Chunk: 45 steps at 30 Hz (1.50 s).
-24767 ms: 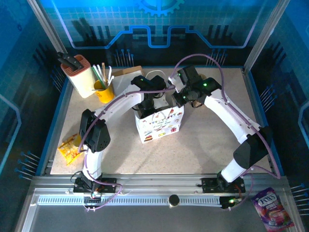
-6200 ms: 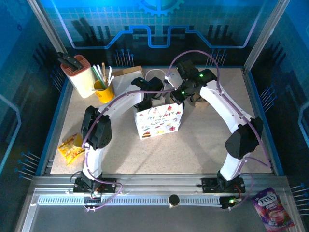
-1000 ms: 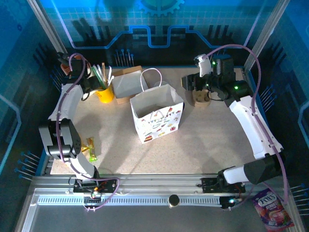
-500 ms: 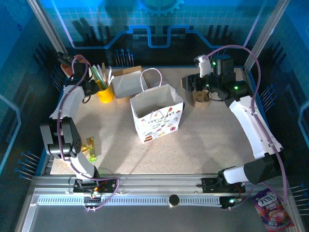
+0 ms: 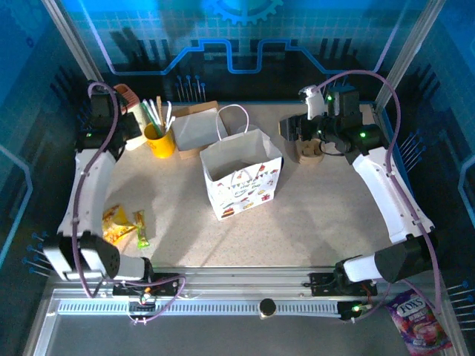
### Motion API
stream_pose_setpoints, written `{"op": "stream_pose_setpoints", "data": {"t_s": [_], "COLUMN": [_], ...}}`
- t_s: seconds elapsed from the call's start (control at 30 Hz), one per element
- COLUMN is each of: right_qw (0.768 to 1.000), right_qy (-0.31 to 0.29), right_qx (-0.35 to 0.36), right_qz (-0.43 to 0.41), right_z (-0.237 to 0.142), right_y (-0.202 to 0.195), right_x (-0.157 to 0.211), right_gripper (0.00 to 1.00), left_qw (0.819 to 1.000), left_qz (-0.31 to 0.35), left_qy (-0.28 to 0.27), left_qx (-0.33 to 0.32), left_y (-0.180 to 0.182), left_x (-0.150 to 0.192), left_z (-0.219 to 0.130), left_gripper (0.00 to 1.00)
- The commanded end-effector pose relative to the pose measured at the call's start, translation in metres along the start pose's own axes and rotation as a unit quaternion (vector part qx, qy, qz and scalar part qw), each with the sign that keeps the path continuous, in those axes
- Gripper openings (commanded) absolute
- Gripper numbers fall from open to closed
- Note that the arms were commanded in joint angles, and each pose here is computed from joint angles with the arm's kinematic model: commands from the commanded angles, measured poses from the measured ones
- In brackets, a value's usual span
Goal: Pack the takeout coffee
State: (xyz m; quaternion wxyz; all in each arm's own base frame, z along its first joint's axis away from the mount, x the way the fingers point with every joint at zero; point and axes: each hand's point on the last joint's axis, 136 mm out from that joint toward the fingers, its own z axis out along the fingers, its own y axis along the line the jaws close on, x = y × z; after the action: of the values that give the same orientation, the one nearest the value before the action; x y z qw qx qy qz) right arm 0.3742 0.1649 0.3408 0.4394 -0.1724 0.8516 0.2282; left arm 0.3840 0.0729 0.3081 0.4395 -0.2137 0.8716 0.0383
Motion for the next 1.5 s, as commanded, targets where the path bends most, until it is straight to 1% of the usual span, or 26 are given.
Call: {"op": "stream_pose_setpoints", "data": {"t_s": [0.0,0.03,0.1,0.17,0.23,0.27,0.33,0.37,0.43,0.5,0.63,0.7,0.73,0.8,0.87,0.97,1.0,1.1,1.13,1.17,1.27,1.3,1.4,1.43,1.47], "right_qw": [1.0,1.0,1.0,1.0,1.0,1.0,1.0,1.0,0.999,0.999,0.999,0.999,0.999,0.999,0.999,0.999,0.999,0.999,0.999,0.999,0.999,0.999,1.0,1.0,1.0], "right_qy": [-0.021,-0.02,-0.022,-0.023,-0.023,-0.023,-0.023,-0.024,-0.026,-0.029,-0.035,-0.033,-0.032,-0.031,-0.029,-0.027,-0.027,-0.024,-0.024,-0.022,-0.018,-0.018,-0.017,-0.018,-0.018], "right_qx": [-0.003,-0.003,-0.002,-0.003,-0.002,-0.001,0.006,0.01,0.019,0.028,0.039,0.04,0.042,0.042,0.039,0.036,0.036,0.034,0.032,0.03,0.025,0.024,0.019,0.016,0.013], "right_qz": [-0.007,-0.006,-0.005,-0.004,-0.002,-0.002,-0.002,-0.003,-0.003,-0.001,0.004,0.004,0.005,0.005,0.006,0.007,0.007,0.008,0.009,0.009,0.011,0.012,0.015,0.016,0.017], "right_z": [-0.013,-0.013,-0.014,-0.013,-0.013,-0.013,-0.015,-0.017,-0.021,-0.026,-0.032,-0.033,-0.033,-0.033,-0.032,-0.031,-0.031,-0.03,-0.029,-0.028,-0.027,-0.026,-0.024,-0.023,-0.023], "right_y": [0.0,0.0,0.0,0.0,-0.001,-0.001,-0.003,-0.004,-0.008,-0.011,-0.017,-0.018,-0.019,-0.019,-0.019,-0.018,-0.018,-0.018,-0.017,-0.017,-0.016,-0.016,-0.015,-0.015,-0.014], "right_x": [-0.008,-0.008,-0.008,-0.008,-0.008,-0.008,-0.009,-0.009,-0.01,-0.01,-0.01,-0.009,-0.009,-0.008,-0.006,-0.006,-0.005,-0.004,-0.004,-0.002,-0.001,0.0,0.001,0.001,0.001], "right_gripper": [0.69,0.69,0.69,0.69,0.69,0.69,0.69,0.69,0.69,0.69,0.7,0.7,0.7,0.7,0.7,0.7,0.7,0.7,0.7,0.7,0.7,0.7,0.7,0.7,0.7], "left_qw": [0.999,0.998,0.993,0.979,0.958,0.943,0.914,0.902,0.883,0.874,0.869,0.862,0.862,0.863,0.859,0.86,0.857,0.837,0.832,0.831,0.845,0.849,0.854,0.859,0.865], "left_qz": [0.023,0.027,0.036,0.049,0.067,0.079,0.101,0.111,0.134,0.159,0.216,0.238,0.244,0.246,0.245,0.248,0.245,0.229,0.228,0.232,0.251,0.256,0.255,0.248,0.238], "left_qy": [-0.035,-0.04,-0.047,-0.046,-0.04,-0.036,-0.027,-0.02,-0.001,0.025,0.086,0.107,0.113,0.114,0.121,0.136,0.144,0.18,0.191,0.199,0.194,0.189,0.164,0.152,0.139], "left_qx": [0.018,0.041,0.105,0.19,0.276,0.322,0.393,0.417,0.449,0.458,0.436,0.434,0.43,0.425,0.434,0.424,0.429,0.463,0.467,0.464,0.431,0.422,0.422,0.422,0.42], "left_y": [-0.003,-0.009,-0.027,-0.052,-0.079,-0.093,-0.114,-0.122,-0.134,-0.144,-0.164,-0.176,-0.182,-0.195,-0.211,-0.228,-0.235,-0.255,-0.258,-0.259,-0.251,-0.248,-0.243,-0.239,-0.236], "left_x": [-0.015,-0.015,-0.015,-0.01,-0.001,0.005,0.018,0.025,0.041,0.057,0.09,0.102,0.106,0.108,0.113,0.123,0.128,0.15,0.157,0.163,0.163,0.161,0.144,0.135,0.125], "left_z": [-0.066,-0.082,-0.121,-0.159,-0.195,-0.215,-0.245,-0.255,-0.266,-0.263,-0.236,-0.227,-0.22,-0.207,-0.196,-0.171,-0.165,-0.154,-0.15,-0.145,-0.13,-0.128,-0.133,-0.134,-0.134], "left_gripper": [0.0,0.0,0.0,0.0,0.0,0.0,0.0,0.0,0.0,0.0,0.0,0.0,0.0,0.0,0.0,0.0,0.0,0.0,0.02,0.07,0.26,0.31,0.43,0.48,0.5]}}
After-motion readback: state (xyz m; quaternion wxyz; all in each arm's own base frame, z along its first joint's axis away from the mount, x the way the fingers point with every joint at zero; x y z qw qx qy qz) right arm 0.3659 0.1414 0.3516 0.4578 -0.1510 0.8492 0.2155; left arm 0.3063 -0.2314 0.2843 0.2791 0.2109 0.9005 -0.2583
